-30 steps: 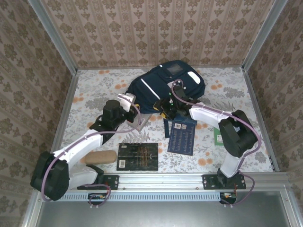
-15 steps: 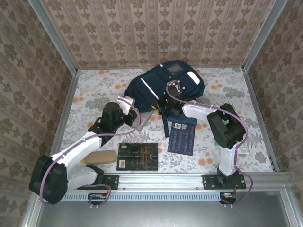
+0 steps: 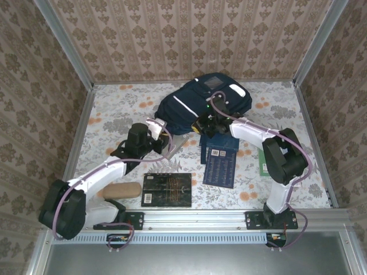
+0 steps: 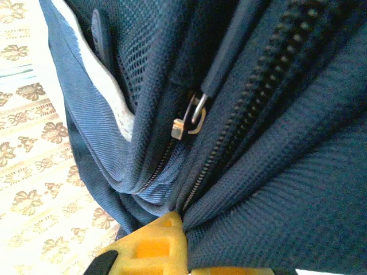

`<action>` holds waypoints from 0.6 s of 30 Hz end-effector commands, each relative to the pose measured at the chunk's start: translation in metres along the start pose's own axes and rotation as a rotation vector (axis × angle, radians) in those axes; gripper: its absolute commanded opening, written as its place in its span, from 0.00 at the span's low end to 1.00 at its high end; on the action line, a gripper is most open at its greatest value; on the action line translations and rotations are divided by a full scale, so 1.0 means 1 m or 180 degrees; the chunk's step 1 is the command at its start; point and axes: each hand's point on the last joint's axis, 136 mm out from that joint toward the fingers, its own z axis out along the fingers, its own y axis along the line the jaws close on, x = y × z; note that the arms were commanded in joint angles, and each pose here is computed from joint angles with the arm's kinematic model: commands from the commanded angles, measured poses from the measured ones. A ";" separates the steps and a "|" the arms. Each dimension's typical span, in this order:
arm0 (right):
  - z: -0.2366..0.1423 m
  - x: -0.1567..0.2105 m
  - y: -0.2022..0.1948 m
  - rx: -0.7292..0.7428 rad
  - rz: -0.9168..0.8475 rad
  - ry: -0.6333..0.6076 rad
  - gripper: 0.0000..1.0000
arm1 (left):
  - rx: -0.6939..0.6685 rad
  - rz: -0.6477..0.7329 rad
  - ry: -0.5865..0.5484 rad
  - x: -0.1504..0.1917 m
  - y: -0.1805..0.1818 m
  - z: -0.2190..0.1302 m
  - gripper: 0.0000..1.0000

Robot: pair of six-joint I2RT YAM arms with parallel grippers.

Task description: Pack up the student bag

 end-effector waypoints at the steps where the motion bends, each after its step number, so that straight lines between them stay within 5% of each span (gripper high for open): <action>1: -0.032 -0.022 0.025 -0.0152 -0.0254 -0.0117 0.00 | 0.0142 0.0017 -0.0181 -0.024 -0.005 0.003 0.31; 5: -0.039 -0.033 0.001 0.0009 -0.0226 -0.0050 0.00 | 0.0237 -0.0037 -0.0189 -0.028 -0.010 0.009 0.31; 9: -0.046 -0.033 -0.008 0.0001 -0.0127 -0.0058 0.29 | 0.0279 -0.0046 -0.0184 -0.029 -0.014 0.012 0.31; 18: -0.029 -0.014 -0.006 -0.0088 0.0153 -0.0038 0.33 | 0.0294 -0.0054 -0.0171 -0.025 -0.015 0.012 0.32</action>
